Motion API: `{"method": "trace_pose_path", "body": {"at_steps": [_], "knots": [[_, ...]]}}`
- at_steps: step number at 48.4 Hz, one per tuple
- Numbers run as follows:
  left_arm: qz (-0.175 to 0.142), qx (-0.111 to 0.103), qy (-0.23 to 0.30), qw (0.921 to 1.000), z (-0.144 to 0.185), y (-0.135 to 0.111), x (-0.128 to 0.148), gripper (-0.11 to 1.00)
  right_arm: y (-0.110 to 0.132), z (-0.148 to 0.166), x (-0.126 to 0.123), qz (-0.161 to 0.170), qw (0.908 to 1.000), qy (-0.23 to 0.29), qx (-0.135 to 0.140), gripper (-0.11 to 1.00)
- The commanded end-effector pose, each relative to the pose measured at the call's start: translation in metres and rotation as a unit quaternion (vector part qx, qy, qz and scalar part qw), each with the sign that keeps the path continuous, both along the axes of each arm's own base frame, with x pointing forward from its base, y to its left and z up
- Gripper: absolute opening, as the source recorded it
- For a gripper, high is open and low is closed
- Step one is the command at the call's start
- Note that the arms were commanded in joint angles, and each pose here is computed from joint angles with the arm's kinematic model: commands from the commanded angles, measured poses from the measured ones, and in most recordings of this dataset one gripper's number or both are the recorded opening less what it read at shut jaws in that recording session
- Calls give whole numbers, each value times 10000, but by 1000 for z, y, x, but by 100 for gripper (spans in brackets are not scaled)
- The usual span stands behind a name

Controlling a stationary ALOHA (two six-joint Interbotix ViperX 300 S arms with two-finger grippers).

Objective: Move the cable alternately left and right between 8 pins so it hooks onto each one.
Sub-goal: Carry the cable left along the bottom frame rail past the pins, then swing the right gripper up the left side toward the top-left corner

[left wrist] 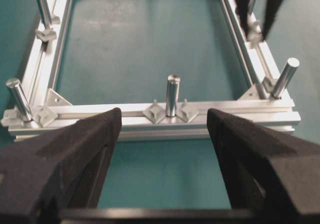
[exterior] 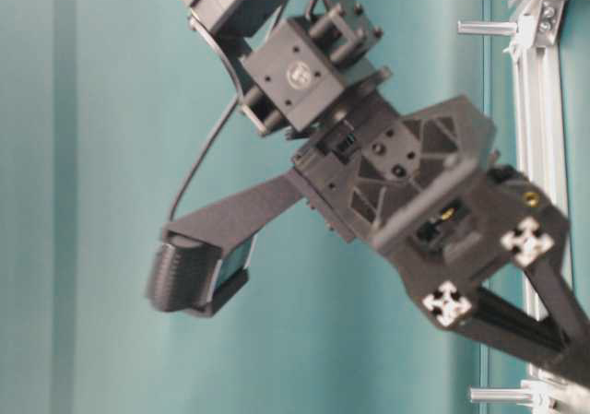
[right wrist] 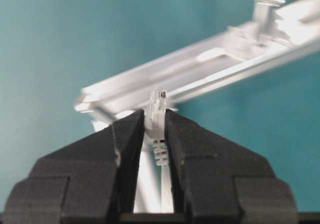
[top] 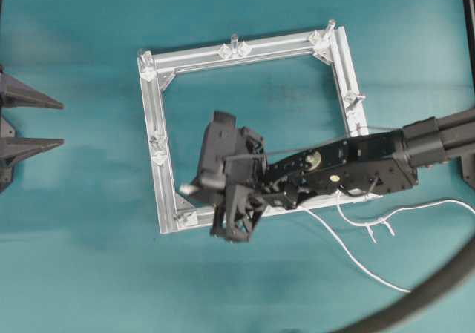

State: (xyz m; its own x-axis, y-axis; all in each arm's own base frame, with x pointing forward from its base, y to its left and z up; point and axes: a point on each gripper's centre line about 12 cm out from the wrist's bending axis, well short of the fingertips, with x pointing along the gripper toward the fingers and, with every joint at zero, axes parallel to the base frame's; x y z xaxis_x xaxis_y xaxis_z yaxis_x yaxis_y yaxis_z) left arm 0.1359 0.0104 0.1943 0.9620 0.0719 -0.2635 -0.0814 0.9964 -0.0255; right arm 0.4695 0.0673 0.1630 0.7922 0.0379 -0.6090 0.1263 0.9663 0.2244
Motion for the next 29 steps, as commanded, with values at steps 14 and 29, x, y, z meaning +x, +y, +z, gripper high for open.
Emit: {"method": "trace_pose_path", "body": {"at_steps": [14, 29], "knots": [[17, 40, -112, 9999, 7, 1, -1, 73, 38, 18, -32, 1003, 9943, -280, -237, 17], [16, 43, -150, 9999, 8, 1, -2, 73, 76, 15, -26, 1578, 9852, -372, -549, 17]]}}
